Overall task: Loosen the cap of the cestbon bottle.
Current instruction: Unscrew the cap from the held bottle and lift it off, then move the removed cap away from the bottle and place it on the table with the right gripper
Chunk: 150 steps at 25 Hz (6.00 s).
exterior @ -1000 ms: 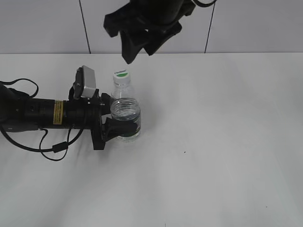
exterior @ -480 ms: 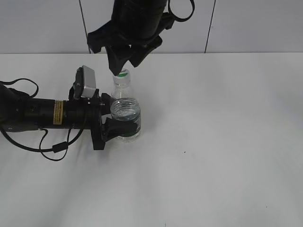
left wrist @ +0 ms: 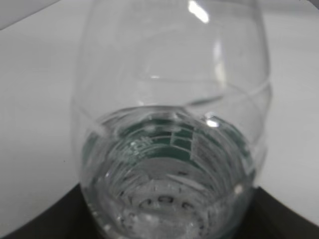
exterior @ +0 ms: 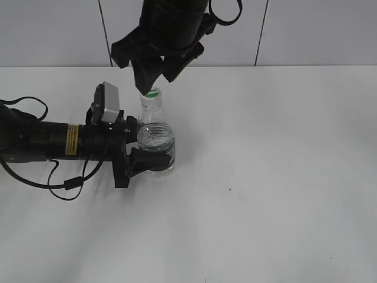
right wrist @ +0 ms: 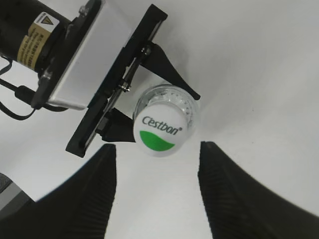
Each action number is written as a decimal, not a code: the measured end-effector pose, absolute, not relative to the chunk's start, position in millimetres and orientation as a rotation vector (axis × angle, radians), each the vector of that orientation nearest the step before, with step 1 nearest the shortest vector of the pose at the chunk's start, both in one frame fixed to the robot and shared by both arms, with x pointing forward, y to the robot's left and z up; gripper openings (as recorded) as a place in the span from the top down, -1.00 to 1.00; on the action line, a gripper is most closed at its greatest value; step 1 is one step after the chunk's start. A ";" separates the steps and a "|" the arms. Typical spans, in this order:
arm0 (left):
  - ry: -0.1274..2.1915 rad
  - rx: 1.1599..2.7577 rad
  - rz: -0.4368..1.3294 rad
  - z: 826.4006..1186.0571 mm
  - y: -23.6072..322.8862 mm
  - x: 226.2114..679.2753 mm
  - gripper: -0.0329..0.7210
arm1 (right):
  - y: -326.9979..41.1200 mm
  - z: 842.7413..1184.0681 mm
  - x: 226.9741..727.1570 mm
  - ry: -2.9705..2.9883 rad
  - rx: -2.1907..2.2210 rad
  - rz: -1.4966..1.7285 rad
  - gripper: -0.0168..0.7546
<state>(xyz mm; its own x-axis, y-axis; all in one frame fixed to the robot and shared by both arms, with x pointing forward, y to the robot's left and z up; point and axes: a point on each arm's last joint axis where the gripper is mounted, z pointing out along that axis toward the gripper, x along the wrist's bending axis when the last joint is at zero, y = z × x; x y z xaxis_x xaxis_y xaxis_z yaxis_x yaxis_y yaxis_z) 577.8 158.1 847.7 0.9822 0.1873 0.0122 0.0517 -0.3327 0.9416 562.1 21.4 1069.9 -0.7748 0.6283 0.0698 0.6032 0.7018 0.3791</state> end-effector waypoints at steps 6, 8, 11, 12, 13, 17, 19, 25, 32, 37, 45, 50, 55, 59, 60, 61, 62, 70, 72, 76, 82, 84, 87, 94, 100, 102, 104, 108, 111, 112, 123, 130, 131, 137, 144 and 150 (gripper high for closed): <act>0.137 1.919 0.127 848.1 157.7 576.5 -0.18 | 24.0 1061.8 564.5 2.850 1.033 0.579 -0.12; 0.134 1.919 0.126 848.1 157.7 576.3 -0.18 | 27.2 1051.0 566.7 2.871 1.046 0.556 -0.13; 0.134 1.919 0.126 848.1 157.9 576.4 -0.18 | 30.0 1039.2 569.1 2.890 1.053 0.525 -0.13; 0.134 1.919 0.126 848.1 157.9 576.4 -0.18 | 30.2 1038.1 569.3 2.893 1.048 0.522 -0.13; 0.134 1.918 0.125 848.2 157.9 576.4 -0.18 | 30.2 1037.9 569.4 2.896 1.038 0.521 -0.13; 0.132 1.919 0.124 848.1 157.9 576.2 -0.18 | 30.4 1038.5 569.4 2.897 1.026 0.524 -0.13; 0.132 1.919 0.124 848.1 157.9 576.2 -0.18 | 30.4 1038.5 569.4 2.898 1.025 0.524 -0.11; 0.133 1.919 0.125 848.1 157.9 576.3 -0.18 | 29.9 1038.4 569.9 2.894 1.019 0.518 0.17; 0.133 1.919 0.124 848.1 157.9 576.2 -0.18 | 29.9 1038.7 570.0 2.933 0.820 0.511 0.17; 0.132 1.920 0.125 848.0 158.2 576.3 -0.18 | 29.2 1038.6 570.7 2.970 0.190 0.460 0.17; 0.133 1.921 0.125 847.9 158.3 576.4 -0.18 | 29.3 1039.8 571.7 2.735 -0.892 0.341 0.17; 0.133 1.921 0.125 847.9 158.3 576.4 -0.18 | 29.6 1040.5 571.9 2.648 -1.077 0.317 0.17; 0.132 1.922 0.125 847.9 158.3 576.3 -0.18 | 29.9 1045.7 569.4 2.618 -1.125 0.343 0.18; 0.132 1.922 0.125 847.9 158.3 576.3 -0.18 | 30.6 1058.9 564.4 2.601 -1.113 0.418 0.17; 0.132 1.922 0.125 847.9 158.3 576.3 -0.18 | 30.4 1062.2 563.6 2.594 -1.110 0.426 0.17; 0.132 1.922 0.125 847.9 158.3 576.3 -0.18 | 29.7 1065.7 562.8 2.587 -1.108 0.431 0.17; 0.132 1.922 0.125 847.9 158.3 576.3 -0.18 | 28.9 1068.8 561.9 2.581 -1.105 0.433 0.17; 0.132 1.922 0.125 847.9 158.3 576.3 -0.18 | 20.8 1097.8 554.0 2.785 -0.411 0.579 0.18; 0.132 1.922 0.125 847.9 158.3 576.3 -0.18 | 18.2 1104.6 552.3 2.826 -0.143 0.624 0.18; 0.132 1.922 0.125 847.9 158.3 576.3 -0.18 | 13.0 1114.0 550.6 2.837 0.474 0.695 0.18; 0.132 1.922 0.125 847.9 158.3 576.3 -0.18 | 0.1 1123.5 555.9 2.659 1.002 0.666 0.18; 0.132 1.922 0.125 847.9 158.3 576.3 -0.18 | -5.8 1127.4 558.5 2.612 1.098 0.674 0.18; 0.132 1.922 0.125 847.9 158.3 576.3 -0.18 | -18.5 1131.3 563.9 2.564 1.203 0.682 0.18; 0.131 1.922 0.124 847.9 158.3 576.2 -0.18 | -77.4 1132.0 583.0 2.461 1.405 0.618 0.18; 0.131 1.922 0.124 847.9 158.3 576.2 -0.18 | -136.3 1111.3 597.0 2.389 1.599 0.479 0.18; 0.131 1.922 0.124 847.9 158.3 576.2 -0.18 | -154.8 1099.8 600.4 2.372 1.665 0.419 0.18; 0.131 1.922 0.124 847.8 158.3 576.2 -0.18 | -172.3 1086.4 602.8 2.359 1.734 0.356 0.18; 0.130 1.923 0.124 847.8 158.3 576.1 -0.18 | -196.7 1053.9 601.4 2.371 1.822 0.253 0.18; 0.130 1.922 0.123 847.9 158.2 576.1 -0.18 | -208.2 1028.9 601.9 2.360 1.846 0.277 0.18; 0.130 1.922 0.123 847.9 158.2 576.1 -0.18 | -211.7 1020.1 600.9 2.356 1.851 0.276 0.18; 0.130 1.922 0.123 847.9 158.2 576.1 -0.18 | -225.3 949.3 596.0 2.314 1.866 0.309 0.18; 0.130 1.922 0.123 847.9 158.2 576.1 -0.18 | -221.4 917.4 604.3 2.316 1.917 0.314 0.18; 0.130 1.922 0.123 847.9 158.2 576.1 -0.18 | -220.4 915.3 605.1 2.315 1.925 0.329 0.18; 0.130 1.922 0.123 847.9 158.2 576.1 -0.18 | -217.5 903.8 608.2 2.332 1.925 0.356 0.18; 0.130 1.922 0.123 847.9 158.2 576.1 -0.18 | -218.8 888.3 608.8 2.388 1.875 0.297 0.11; 0.145 1.920 0.114 847.9 158.2 576.2 -0.18 | -217.9 887.6 609.7 2.383 1.879 0.316 -0.67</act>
<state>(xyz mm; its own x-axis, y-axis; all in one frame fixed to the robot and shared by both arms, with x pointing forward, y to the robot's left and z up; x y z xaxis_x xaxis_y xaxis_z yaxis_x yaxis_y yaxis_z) 576.2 158.2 847.9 0.9876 0.1569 0.0091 0.0457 -0.3425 0.9384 609.7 -217.9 887.6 -0.2388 0.9694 0.0568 0.9506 0.2214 0.2173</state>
